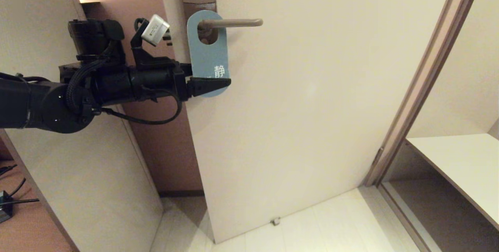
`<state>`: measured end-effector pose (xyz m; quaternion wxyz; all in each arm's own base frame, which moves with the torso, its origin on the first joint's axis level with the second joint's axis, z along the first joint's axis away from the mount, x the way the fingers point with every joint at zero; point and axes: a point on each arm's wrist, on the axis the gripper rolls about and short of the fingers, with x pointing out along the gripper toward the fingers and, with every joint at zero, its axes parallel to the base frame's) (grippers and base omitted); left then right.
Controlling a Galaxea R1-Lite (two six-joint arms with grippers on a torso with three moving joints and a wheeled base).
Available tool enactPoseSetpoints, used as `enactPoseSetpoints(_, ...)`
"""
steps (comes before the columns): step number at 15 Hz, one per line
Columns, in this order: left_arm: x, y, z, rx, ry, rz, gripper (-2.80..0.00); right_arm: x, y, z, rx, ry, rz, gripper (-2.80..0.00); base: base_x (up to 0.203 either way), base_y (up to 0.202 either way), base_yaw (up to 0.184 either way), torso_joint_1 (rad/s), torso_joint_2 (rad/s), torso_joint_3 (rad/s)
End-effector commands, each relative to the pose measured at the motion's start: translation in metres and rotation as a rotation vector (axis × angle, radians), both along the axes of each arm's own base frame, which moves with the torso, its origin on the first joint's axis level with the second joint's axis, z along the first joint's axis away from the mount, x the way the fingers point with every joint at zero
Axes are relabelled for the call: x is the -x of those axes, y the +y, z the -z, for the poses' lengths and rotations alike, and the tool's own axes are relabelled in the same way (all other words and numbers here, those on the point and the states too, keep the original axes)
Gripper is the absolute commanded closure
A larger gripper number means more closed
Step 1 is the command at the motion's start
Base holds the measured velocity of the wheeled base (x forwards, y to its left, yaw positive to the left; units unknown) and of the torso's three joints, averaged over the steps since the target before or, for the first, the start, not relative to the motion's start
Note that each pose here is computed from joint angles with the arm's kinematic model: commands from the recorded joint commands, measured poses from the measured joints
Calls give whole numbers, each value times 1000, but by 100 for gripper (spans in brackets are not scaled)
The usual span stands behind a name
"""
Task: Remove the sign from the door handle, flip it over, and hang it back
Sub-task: Take down the sign
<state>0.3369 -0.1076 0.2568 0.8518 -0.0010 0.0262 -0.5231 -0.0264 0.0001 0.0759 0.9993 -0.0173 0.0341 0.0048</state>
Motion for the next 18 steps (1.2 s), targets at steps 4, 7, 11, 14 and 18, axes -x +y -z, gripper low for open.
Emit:
enactPoseSetpoints(4,-7,0,6,-6,8,-53,-280,0,0,0,0,-1,-1,0,0,0,0,0,0,0)
enactPoseSetpoints(7,-9,4,7,-2,5,-66,-280,0,0,0,0,1,-1,0,0,0,0,0,0,0)
enactPoseSetpoints(11,-14,13,9,-3,2,-95,-280,0,0,0,0,1,-1,0,0,0,0,0,0,0)
enactPoseSetpoints(14,-15,16,7,-4,-4,-124,-280,0,0,0,0,1,-1,0,0,0,0,0,0,0)
enactPoseSetpoints(18,-19,18,7,-7,-12,-176,-280,0,0,0,0,1,-1,0,0,0,0,0,0,0)
